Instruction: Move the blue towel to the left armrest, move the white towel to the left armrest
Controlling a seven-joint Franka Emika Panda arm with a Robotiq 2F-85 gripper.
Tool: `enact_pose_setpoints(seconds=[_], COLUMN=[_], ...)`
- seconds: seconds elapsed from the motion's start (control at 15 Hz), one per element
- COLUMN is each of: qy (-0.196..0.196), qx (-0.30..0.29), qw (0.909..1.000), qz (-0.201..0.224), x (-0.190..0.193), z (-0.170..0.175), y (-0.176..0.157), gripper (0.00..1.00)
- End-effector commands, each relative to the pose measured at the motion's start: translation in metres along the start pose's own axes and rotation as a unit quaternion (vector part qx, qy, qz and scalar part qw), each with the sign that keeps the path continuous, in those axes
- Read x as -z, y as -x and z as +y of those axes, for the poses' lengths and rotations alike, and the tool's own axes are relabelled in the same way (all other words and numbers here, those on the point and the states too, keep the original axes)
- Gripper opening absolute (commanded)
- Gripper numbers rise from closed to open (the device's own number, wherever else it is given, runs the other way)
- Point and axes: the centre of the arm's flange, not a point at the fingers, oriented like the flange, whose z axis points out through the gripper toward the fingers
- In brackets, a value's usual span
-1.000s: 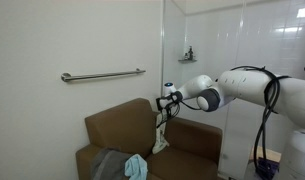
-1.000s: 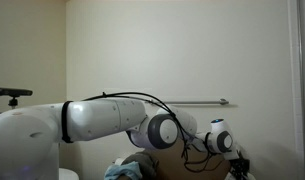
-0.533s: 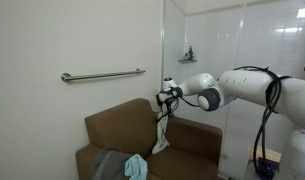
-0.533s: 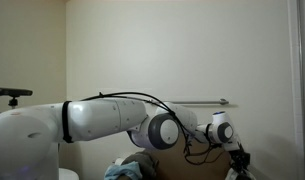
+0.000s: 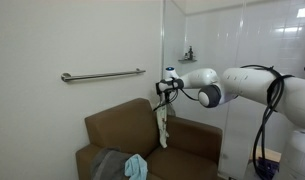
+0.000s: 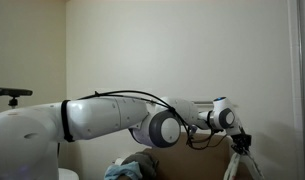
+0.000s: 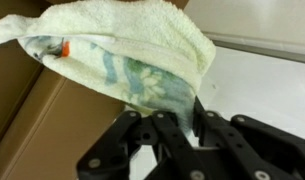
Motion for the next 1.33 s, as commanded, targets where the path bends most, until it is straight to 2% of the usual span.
enact_pose_setpoints(seconds=[0.0,0.2,0.6,0.73,0.8,0.87,0.93,1.07,1.2,1.27], qy=[-0.055,-0.094,-0.13,-0.124,-0.108,-0.076,-0.102,-0.08,-0.078,-0.078], qx=[-0.008,0.001,-0.007,-0.009,-0.005,0.005,0.008,0.01,0.01,0.01], qw=[0.9972,0.9928,0.9894,0.9911,0.9935,0.997,0.9939,0.9964,0.9967,0.9967], qz=[-0.049,-0.074,-0.064,-0.049,-0.035,-0.012,-0.041,-0.023,-0.02,-0.02], x=[0.062,0.076,0.094,0.097,0.097,0.094,0.049,0.048,0.049,0.049], z=[0.04,0.032,0.026,0.023,0.022,0.022,-0.029,-0.029,-0.029,-0.029], y=[-0.019,-0.008,0.005,0.003,0.0,-0.005,0.025,0.019,0.019,0.019], gripper=[0.04,0.04,0.04,0.04,0.04,0.04,0.09,0.09,0.09,0.04])
